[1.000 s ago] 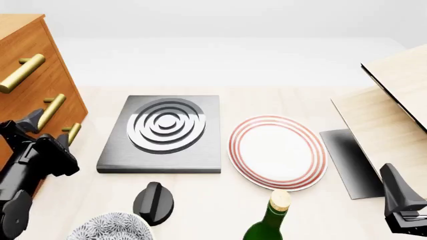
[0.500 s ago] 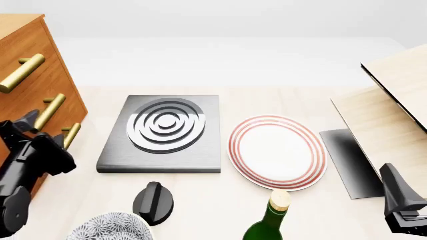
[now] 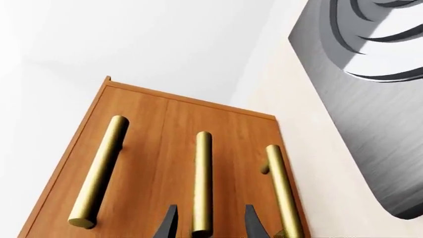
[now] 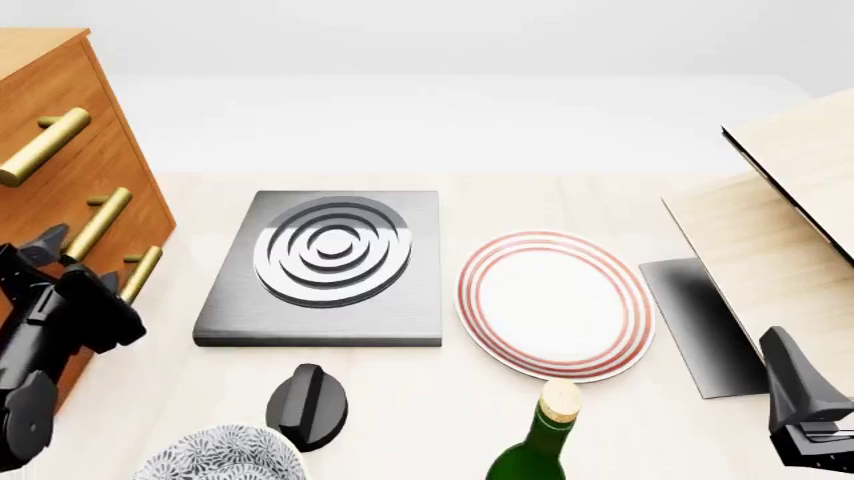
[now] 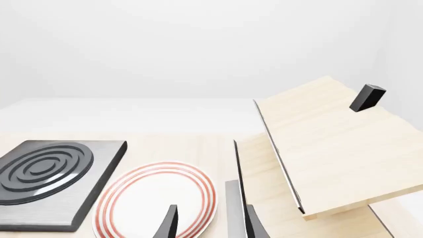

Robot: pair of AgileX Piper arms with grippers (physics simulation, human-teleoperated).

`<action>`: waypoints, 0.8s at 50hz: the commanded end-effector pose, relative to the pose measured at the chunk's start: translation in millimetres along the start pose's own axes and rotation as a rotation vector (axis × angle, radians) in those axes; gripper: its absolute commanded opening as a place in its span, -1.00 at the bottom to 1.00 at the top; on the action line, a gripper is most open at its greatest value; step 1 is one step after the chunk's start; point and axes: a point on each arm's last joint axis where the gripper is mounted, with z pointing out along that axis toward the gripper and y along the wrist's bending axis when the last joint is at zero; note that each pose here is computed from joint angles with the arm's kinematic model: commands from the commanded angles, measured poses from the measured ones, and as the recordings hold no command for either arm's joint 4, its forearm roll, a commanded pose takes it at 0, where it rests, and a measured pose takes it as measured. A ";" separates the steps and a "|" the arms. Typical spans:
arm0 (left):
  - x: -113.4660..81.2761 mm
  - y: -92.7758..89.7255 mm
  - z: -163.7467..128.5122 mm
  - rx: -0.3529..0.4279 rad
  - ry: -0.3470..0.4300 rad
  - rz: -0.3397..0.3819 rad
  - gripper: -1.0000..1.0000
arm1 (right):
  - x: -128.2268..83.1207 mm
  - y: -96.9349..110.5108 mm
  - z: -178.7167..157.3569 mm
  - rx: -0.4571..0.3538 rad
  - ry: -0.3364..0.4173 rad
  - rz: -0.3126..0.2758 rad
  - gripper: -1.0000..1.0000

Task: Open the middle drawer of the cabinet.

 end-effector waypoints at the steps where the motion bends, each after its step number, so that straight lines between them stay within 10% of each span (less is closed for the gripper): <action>1: 3.8 -3.1 0.4 0.010 0.015 -0.010 1.00 | 0.9 -0.2 0.2 0.004 -0.004 -0.001 1.00; 28: 7.2 -2.3 -3.9 0.008 0.031 -0.003 1.00 | 0.9 -0.2 0.2 0.004 -0.004 -0.001 1.00; 29: 7.0 -2.1 -3.8 0.007 0.030 -0.005 -1.00 | 0.9 -0.2 0.2 0.004 -0.004 -0.001 1.00; 40: 3.6 -4.3 1.5 0.014 0.014 -0.002 -1.00 | 0.9 -0.2 0.2 0.004 -0.004 -0.001 1.00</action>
